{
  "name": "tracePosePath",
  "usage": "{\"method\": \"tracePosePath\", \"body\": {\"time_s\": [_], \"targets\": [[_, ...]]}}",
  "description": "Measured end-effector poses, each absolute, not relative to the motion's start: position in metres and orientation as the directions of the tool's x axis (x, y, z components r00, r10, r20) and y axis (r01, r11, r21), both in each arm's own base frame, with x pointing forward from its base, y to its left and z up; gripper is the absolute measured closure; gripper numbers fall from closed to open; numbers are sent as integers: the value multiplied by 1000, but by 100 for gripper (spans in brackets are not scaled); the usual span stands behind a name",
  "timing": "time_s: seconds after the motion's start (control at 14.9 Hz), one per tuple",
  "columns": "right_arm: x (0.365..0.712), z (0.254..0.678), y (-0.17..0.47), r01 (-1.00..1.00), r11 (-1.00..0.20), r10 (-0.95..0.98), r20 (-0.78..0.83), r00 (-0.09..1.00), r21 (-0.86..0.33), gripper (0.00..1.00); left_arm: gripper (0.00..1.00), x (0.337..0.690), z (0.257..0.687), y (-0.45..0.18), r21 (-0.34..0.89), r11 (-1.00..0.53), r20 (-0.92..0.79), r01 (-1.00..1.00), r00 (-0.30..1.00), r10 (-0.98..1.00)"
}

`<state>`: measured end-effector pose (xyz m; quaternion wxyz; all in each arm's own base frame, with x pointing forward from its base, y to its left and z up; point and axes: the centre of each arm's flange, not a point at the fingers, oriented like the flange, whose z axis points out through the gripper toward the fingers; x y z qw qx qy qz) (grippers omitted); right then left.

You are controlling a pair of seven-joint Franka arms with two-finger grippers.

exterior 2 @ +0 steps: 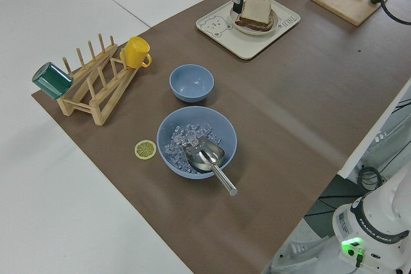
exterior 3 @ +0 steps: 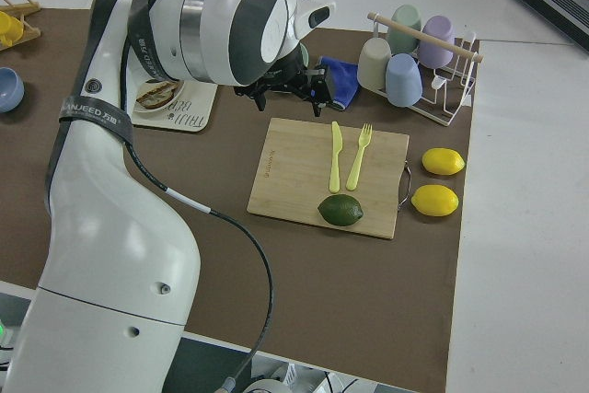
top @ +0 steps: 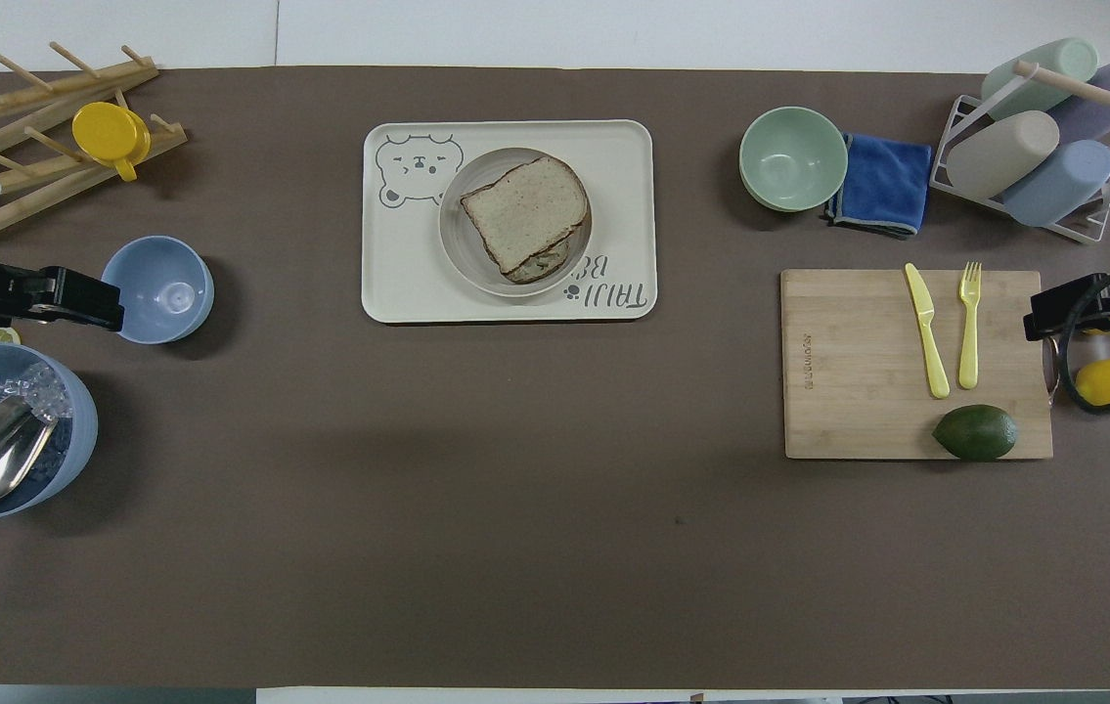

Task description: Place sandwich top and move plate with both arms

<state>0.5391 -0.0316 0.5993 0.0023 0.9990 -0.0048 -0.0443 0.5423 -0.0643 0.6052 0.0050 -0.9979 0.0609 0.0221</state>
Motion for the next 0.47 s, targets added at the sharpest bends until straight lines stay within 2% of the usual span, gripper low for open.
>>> {"method": "tracePosePath", "body": {"time_s": [0.47], "targets": [[539, 599, -32, -9, -1000, -10, -89, 996, 5, 0, 0, 528, 626, -69, 25, -997, -72, -75, 994, -77]]}}
